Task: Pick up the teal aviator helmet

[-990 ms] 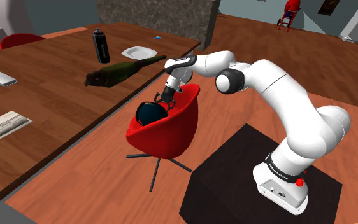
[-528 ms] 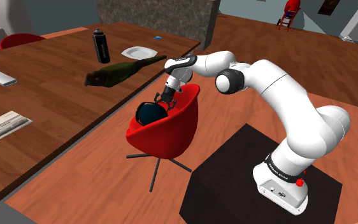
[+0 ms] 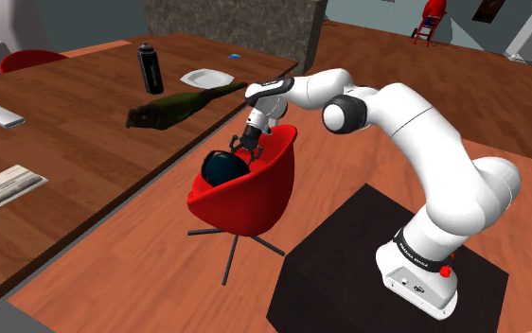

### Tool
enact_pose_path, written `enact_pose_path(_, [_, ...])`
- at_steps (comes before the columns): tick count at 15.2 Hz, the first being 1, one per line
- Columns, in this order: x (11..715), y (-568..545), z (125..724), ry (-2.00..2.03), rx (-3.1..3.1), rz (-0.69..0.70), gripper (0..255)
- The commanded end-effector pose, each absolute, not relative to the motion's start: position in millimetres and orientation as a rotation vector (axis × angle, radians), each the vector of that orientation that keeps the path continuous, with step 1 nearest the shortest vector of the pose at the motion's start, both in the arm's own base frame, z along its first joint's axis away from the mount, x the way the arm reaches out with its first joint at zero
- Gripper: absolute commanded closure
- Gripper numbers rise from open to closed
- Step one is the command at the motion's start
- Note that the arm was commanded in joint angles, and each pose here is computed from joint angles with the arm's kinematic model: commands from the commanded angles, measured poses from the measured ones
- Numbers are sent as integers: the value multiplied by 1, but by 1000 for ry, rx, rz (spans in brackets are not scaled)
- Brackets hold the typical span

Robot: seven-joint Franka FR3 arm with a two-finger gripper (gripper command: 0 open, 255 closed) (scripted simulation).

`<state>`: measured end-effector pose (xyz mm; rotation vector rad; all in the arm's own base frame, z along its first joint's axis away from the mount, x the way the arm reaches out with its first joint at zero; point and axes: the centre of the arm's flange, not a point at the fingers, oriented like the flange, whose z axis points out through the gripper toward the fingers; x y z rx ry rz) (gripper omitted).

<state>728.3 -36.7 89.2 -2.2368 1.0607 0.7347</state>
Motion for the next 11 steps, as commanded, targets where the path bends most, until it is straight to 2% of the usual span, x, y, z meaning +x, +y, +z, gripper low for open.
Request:
enact_pose_path(1, [732,-36,108,1054,-2237,721,255])
enact_pose_path(11, [732,-36,151,1054,-2237,721,255])
